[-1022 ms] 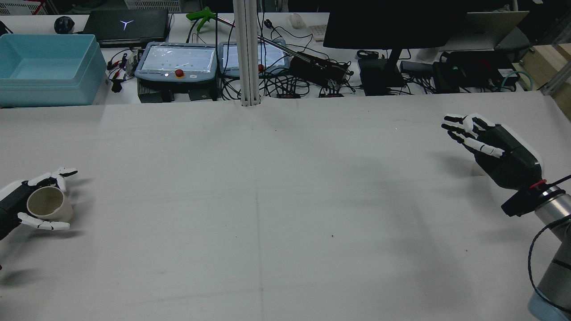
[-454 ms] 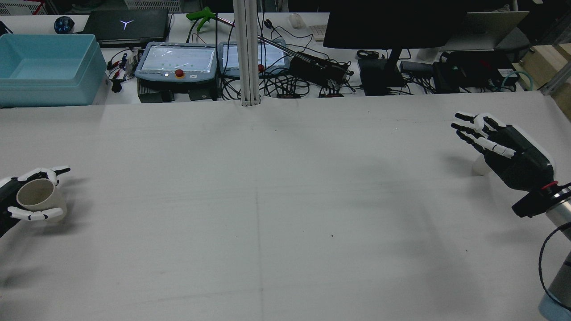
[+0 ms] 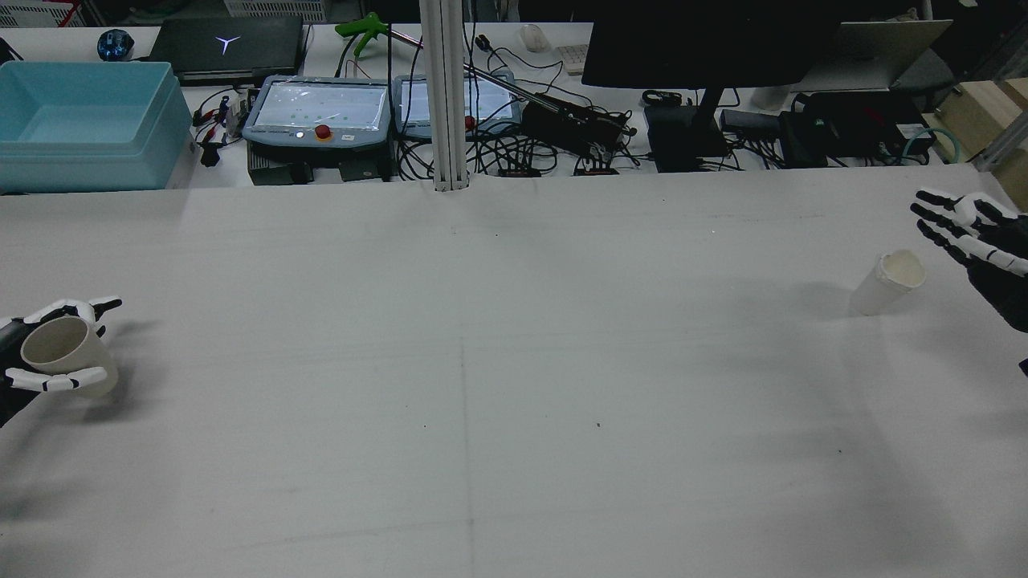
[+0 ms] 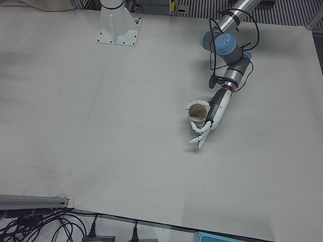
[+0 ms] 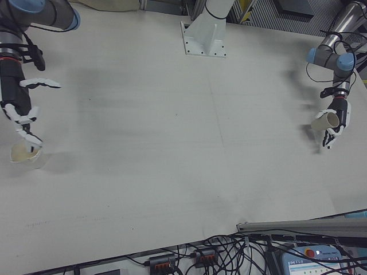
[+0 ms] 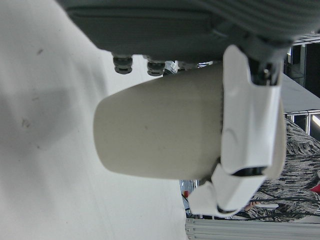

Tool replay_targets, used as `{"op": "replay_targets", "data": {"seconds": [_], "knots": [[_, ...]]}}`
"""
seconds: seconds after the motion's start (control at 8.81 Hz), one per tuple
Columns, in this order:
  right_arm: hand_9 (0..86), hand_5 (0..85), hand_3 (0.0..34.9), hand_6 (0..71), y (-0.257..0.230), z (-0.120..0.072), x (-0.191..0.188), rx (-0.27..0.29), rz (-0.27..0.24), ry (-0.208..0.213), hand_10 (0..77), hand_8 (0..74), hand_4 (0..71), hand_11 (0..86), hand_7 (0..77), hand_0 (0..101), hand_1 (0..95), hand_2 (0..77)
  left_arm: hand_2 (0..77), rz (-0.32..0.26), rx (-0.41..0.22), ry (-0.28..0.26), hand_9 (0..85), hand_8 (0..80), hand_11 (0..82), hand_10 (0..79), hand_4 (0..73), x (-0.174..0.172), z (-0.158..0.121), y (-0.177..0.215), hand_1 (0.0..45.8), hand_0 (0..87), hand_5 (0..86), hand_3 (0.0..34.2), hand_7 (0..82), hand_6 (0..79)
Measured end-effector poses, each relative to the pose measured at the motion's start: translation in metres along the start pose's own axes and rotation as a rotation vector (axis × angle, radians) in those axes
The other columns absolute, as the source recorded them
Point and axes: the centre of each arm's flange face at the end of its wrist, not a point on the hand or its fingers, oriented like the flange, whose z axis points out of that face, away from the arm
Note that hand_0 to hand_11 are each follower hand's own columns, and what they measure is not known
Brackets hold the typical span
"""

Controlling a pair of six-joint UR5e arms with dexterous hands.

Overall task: Pour water
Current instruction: 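Move the right hand toward the white cup on the table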

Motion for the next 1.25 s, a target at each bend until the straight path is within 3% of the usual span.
{"op": "replay_targets", "data": {"seconds": [0.11,0.23,0.34,0.45,0.57,0.68,0.79,0.91,1.02,1.14,1.25], "knots": [[10.9,69.8,12.1,14.2,-0.012,-0.010,-0.016,0.017,-0.046,0.007,0.5,8.7,12.5,1.1,19.6,53,17.5,20.2,32.2,-0.004,-0.004,-0.004,3.8,4.4,5.5,2.7,22.4,-0.001,0.000,0.005,22.9,66.2,61.1,8.3,20.7,10.4],[7.6,61.1,12.1,11.4,-0.032,-0.017,-0.023,0.051,-0.083,0.019,0.5,8.7,12.0,1.1,14.7,53,20.2,15.3,32.2,-0.007,-0.003,-0.009,3.8,4.4,5.5,2.7,22.4,-0.001,-0.001,0.009,22.9,67.6,61.6,8.3,20.7,10.4],[6.0,60.5,12.2,9.3,-0.059,-0.022,-0.020,0.099,-0.108,0.042,0.5,4.4,10.4,1.1,10.4,53,17.5,10.9,32.2,-0.015,0.002,-0.013,3.8,4.4,5.5,2.7,22.4,-0.002,-0.002,0.010,22.9,67.6,61.6,8.3,20.7,10.4],[1.6,48.0,12.1,3.8,-0.088,-0.028,-0.013,0.146,-0.131,0.069,0.5,3.8,1.1,1.1,3.3,50,13.1,1.6,32.2,-0.024,0.008,-0.016,3.3,4.4,5.5,2.7,22.4,-0.002,-0.002,0.010,22.9,69.1,61.6,8.3,20.7,10.4],[1.6,48.0,12.1,3.8,-0.111,-0.036,-0.009,0.170,-0.148,0.084,0.5,3.8,1.1,1.1,3.3,50,13.1,1.6,32.2,-0.029,0.012,-0.018,3.8,4.4,4.9,0.5,22.4,-0.003,-0.003,0.010,22.9,68.5,61.6,8.4,20.7,10.4],[1.1,32.2,15.6,0.5,-0.125,-0.043,-0.009,0.181,-0.157,0.087,0.0,2.2,0.0,1.1,3.8,49,13.1,1.1,34.4,-0.031,0.014,-0.019,3.3,1.6,4.9,0.5,22.4,-0.003,-0.003,0.010,22.9,68.2,61.6,8.4,20.7,10.4],[1.1,32.7,12.6,0.5,-0.135,-0.049,-0.006,0.193,-0.164,0.096,0.5,2.2,0.0,1.1,5.5,49,13.1,1.1,34.4,-0.031,0.015,-0.019,3.8,2.7,4.9,1.1,22.4,-0.004,-0.003,0.010,22.9,68.2,61.6,8.4,19.6,9.8],[3.3,43.6,10.8,1.1,-0.142,-0.051,-0.001,0.202,-0.176,0.111,0.5,2.2,0.0,1.1,7.6,49,13.6,1.6,34.4,-0.031,0.015,-0.019,3.8,3.8,4.9,1.1,22.4,-0.004,-0.003,0.010,22.9,68.3,61.6,8.5,19.6,9.8],[3.8,50.7,10.8,1.1,-0.143,-0.043,0.004,0.197,-0.195,0.123,0.5,2.2,0.0,1.1,8.7,49,13.6,1.6,34.4,-0.031,0.015,-0.019,3.8,3.8,4.9,1.1,22.4,-0.004,-0.003,0.010,22.4,68.2,61.6,8.5,19.6,9.8],[3.8,51.3,10.8,1.1,-0.141,-0.032,0.009,0.189,-0.211,0.135,0.5,2.2,0.0,1.1,9.8,49,16.4,1.1,34.4,-0.031,0.016,-0.017,3.8,3.8,4.9,1.1,22.4,-0.004,-0.003,0.009,22.4,68.2,61.6,8.5,19.6,9.8],[4.9,54.5,10.8,2.7,-0.139,-0.023,0.015,0.192,-0.224,0.147,0.5,2.2,0.0,1.1,11.4,49,17.5,12.5,34.4,-0.030,0.017,-0.015,3.8,3.8,4.9,1.1,22.4,-0.004,-0.003,0.009,22.4,68.2,61.6,8.5,19.6,9.8]]}}
